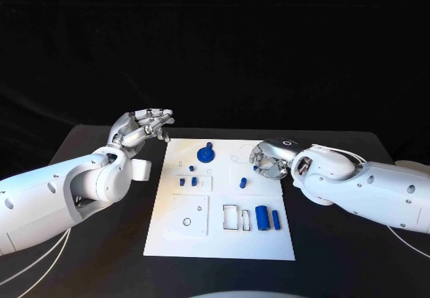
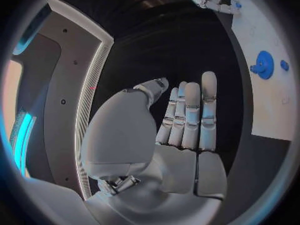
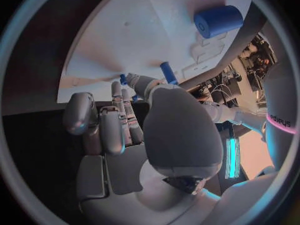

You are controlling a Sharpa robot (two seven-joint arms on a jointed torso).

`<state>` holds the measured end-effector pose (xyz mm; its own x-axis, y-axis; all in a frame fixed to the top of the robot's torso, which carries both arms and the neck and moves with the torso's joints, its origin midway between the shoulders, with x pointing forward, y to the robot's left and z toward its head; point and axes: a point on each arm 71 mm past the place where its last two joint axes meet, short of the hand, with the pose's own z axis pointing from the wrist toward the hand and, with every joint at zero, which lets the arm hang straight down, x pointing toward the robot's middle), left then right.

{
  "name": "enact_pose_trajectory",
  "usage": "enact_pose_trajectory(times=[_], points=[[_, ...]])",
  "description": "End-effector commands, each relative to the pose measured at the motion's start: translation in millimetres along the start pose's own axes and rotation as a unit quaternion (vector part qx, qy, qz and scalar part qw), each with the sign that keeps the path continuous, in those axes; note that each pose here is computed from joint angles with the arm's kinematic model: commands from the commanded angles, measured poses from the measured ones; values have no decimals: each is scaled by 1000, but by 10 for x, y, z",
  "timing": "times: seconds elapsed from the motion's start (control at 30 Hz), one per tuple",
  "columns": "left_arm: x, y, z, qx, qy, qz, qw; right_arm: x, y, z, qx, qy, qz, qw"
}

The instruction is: Assemble the parts on the task board

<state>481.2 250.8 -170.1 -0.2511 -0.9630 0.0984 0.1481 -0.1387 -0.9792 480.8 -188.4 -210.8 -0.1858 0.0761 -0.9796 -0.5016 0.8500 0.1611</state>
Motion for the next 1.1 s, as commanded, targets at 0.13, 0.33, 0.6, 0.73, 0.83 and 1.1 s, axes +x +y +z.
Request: enact_pose_trajectory(times=[0.13, 0.33, 0.6, 0.73, 0.83, 1.1], points=[[2, -30, -7, 18, -13, -12, 1000, 75, 36, 15, -6, 20, -23, 1000], [1, -32, -14, 17, -13, -12, 1000, 107, 36, 15, -7, 25, -28, 999], [-2, -28, -17, 12, -11, -13, 1000, 151, 57, 13, -8, 28, -57, 998], [-8, -25, -17, 10, -12, -13, 1000, 173, 72, 8, -8, 26, -78, 997], [-11, -22, -18, 8, -13, -12, 1000, 187, 85, 4, -8, 24, -92, 995], [-17, -7, -18, -3, -13, -11, 1000, 231, 138, -13, -11, 26, -121, 992]])
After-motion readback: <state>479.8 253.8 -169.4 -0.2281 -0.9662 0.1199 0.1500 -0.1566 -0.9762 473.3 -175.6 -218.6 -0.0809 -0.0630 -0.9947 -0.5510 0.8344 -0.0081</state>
